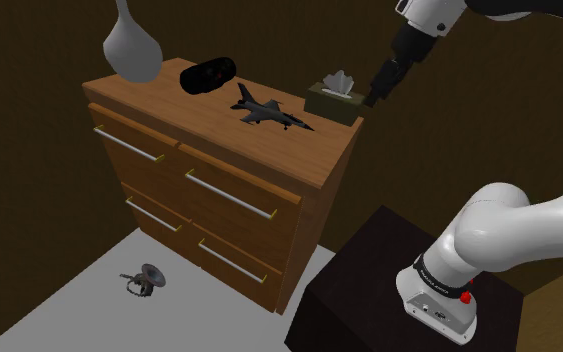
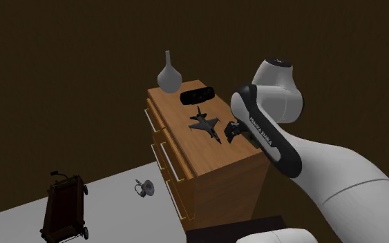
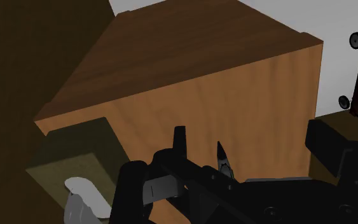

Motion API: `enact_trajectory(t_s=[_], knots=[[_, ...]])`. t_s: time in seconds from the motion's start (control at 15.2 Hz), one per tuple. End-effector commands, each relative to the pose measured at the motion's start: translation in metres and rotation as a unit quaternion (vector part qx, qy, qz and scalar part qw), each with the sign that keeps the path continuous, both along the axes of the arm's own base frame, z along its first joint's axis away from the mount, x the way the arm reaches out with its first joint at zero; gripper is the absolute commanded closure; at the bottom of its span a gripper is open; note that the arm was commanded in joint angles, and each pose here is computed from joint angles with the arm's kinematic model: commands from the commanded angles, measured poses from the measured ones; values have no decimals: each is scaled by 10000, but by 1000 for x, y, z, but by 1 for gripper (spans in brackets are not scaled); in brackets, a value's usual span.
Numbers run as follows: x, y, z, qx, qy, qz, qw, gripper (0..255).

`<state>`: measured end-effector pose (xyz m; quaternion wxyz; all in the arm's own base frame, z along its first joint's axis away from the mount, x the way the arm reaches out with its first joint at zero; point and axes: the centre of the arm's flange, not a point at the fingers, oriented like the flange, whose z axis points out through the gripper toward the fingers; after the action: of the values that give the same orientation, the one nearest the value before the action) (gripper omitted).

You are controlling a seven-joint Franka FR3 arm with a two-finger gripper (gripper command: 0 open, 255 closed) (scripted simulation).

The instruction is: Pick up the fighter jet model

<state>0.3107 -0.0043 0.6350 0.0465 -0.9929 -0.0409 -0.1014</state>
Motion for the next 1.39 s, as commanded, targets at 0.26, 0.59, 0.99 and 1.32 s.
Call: enact_trajectory(t_s=[0.26, 0.59, 0.99, 1.32], knots=[[50, 17, -17, -159, 54, 32, 9999, 0], [112, 38, -40, -359, 122, 73, 9993, 0], [185, 63, -69, -597, 203, 121, 9979, 0], [239, 81, -93, -774, 263, 157, 9965, 0]])
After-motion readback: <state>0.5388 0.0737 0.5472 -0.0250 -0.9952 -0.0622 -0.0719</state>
